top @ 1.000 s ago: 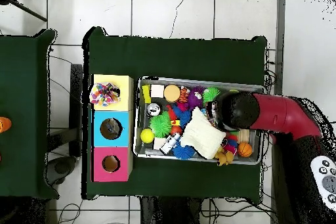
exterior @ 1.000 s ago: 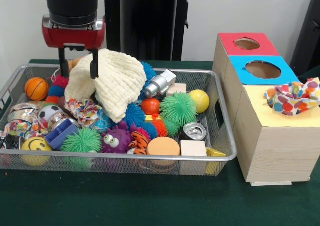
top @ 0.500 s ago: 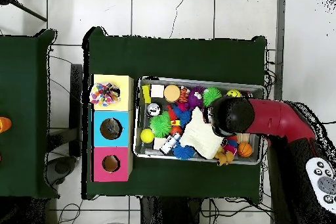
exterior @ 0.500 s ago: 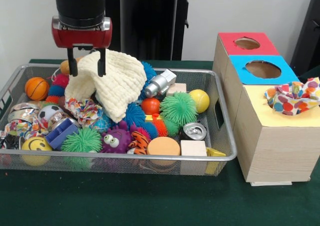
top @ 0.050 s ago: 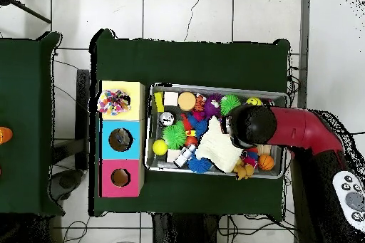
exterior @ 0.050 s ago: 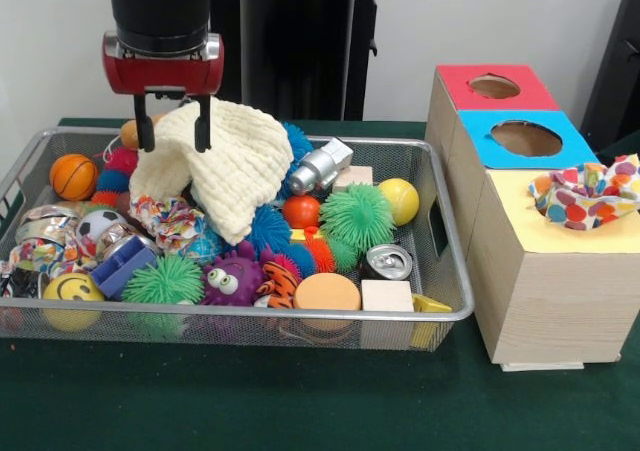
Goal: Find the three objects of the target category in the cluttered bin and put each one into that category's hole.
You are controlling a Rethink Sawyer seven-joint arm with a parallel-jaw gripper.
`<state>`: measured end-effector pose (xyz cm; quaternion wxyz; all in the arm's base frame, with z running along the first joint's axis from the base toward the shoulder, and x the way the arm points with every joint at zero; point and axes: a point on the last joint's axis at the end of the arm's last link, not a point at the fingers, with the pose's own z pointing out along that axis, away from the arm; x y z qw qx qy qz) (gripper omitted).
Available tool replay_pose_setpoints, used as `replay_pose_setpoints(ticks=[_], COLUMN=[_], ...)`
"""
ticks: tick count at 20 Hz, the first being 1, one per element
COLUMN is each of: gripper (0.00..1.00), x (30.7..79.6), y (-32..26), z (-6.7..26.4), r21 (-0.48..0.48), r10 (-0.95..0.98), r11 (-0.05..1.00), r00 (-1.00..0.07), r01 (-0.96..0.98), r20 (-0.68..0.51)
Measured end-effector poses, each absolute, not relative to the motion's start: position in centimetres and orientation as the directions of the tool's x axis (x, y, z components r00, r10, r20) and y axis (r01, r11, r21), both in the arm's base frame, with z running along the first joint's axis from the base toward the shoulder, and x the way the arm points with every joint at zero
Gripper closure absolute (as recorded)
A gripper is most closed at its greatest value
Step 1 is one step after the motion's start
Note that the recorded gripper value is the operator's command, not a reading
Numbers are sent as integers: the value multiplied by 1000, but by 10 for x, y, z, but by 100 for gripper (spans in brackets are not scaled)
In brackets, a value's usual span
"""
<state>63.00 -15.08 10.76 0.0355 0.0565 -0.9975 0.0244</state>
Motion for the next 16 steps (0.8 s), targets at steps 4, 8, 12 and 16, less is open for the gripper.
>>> replay_pose_setpoints(ticks=[4,8,12,16], gripper=[0,0,0,0], x=[635,654,673,691], y=[-151,-150,-148,-148], z=[109,110,116,121], r21=[-48,-54,-53,-62], r10=[-112,-114,-110,-106], r11=[992,992,992,993], r00=[-992,-993,-994,-994], r01=[-115,-116,-111,-106], r20=[66,39,14,-8])
